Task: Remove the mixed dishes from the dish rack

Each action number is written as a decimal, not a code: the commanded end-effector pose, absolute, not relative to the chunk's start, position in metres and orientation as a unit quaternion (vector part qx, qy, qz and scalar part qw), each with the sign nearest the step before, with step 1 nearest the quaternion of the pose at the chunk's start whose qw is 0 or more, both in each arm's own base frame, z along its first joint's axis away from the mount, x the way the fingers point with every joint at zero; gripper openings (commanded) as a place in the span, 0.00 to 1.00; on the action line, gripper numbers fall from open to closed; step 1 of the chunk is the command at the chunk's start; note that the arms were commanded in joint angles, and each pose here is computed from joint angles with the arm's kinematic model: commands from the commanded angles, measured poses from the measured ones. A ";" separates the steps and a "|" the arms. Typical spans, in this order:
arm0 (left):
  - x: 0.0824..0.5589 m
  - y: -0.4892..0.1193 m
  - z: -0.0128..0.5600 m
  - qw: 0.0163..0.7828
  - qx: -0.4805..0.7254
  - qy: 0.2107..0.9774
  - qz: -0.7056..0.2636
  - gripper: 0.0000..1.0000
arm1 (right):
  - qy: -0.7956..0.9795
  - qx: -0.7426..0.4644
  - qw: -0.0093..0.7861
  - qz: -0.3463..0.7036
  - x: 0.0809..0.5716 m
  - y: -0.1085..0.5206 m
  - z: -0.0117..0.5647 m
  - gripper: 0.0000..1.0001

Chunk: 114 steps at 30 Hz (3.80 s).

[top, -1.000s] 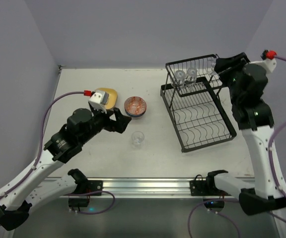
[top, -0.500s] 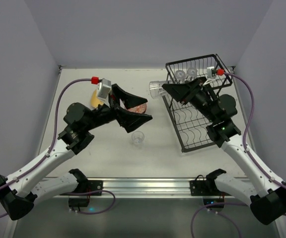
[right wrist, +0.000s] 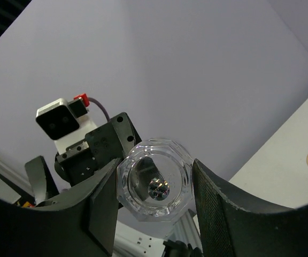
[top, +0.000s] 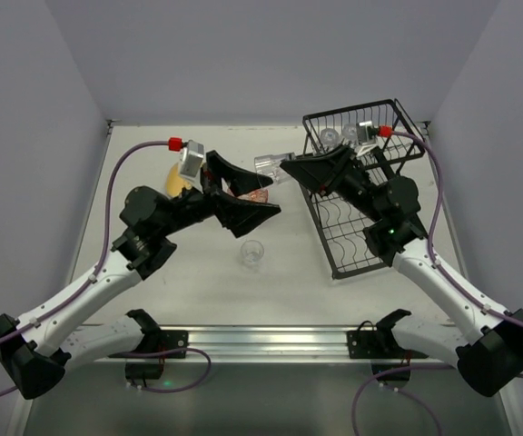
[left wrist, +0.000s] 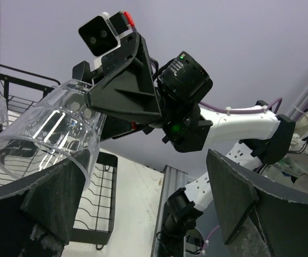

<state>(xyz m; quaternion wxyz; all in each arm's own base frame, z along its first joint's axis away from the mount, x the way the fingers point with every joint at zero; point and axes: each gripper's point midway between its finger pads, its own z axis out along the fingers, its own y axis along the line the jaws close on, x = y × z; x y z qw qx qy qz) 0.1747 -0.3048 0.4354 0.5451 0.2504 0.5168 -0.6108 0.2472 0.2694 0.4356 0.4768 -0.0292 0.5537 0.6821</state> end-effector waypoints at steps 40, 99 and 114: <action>0.200 -0.348 0.122 0.165 0.468 0.864 -0.086 0.00 | 0.772 0.172 0.609 0.050 0.203 0.015 0.335 0.99; 0.320 0.001 0.297 0.549 -0.194 0.810 0.071 1.00 | 0.874 0.128 0.467 0.044 0.418 0.056 0.349 0.97; 0.299 -0.040 0.201 0.488 -0.075 0.870 -0.010 1.00 | 0.911 0.086 0.402 0.029 0.465 0.064 0.289 0.86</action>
